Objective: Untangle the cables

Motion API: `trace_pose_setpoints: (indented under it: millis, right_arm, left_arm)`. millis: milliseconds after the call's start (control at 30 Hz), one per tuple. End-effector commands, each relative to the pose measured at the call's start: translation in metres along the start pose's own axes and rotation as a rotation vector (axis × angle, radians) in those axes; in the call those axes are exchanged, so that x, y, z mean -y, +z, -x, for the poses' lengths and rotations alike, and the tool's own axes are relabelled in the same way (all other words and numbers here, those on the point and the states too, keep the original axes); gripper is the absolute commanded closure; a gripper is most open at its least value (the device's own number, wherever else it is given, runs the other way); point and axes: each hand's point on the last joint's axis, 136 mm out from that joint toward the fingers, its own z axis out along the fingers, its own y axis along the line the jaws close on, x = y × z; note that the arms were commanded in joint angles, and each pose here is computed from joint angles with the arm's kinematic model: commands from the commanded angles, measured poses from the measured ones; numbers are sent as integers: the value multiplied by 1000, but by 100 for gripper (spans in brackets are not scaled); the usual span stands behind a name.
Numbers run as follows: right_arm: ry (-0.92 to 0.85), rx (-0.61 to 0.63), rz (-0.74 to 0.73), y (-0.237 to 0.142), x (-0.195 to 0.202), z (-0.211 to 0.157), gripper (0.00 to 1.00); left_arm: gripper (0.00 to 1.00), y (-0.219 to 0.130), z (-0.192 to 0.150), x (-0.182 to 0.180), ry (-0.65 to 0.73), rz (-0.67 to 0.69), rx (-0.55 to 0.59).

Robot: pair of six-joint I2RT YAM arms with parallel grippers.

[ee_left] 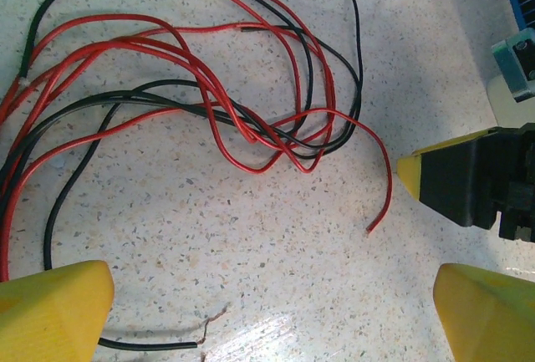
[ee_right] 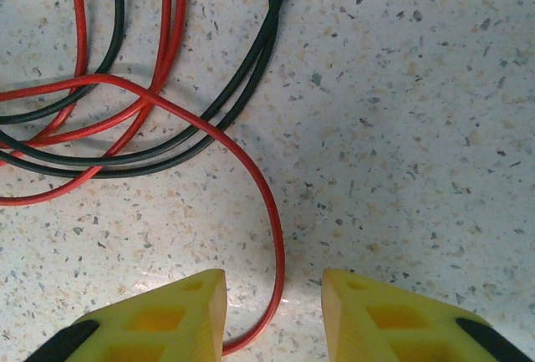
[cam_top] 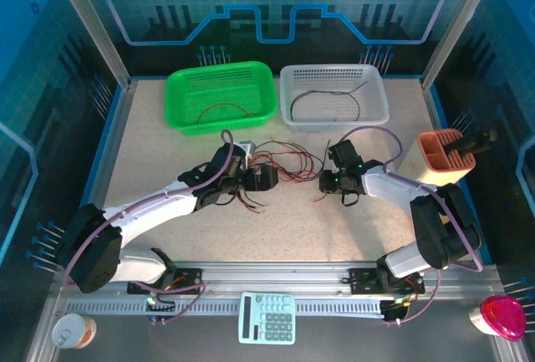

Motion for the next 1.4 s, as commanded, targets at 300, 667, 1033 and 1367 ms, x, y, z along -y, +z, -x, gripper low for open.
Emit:
trace_pose_setpoints:
  millis: [300,667,1033,1367]
  right_arm:
    - [-37,-1,-7,11,-4,11,68]
    - [-43,-39,10,23,-6,3,89]
    - [-7,29,161,-18,-34,17,100]
    - [26,107,347,-72,-71,41,100]
  left_arm:
    - [1,6,8,17,-1,-20,11]
    - [1,4,10,20,5,-25,18]
    - [1,-4,11,24,11,-40,25]
    - [1,-15,10,40,26,-133,27]
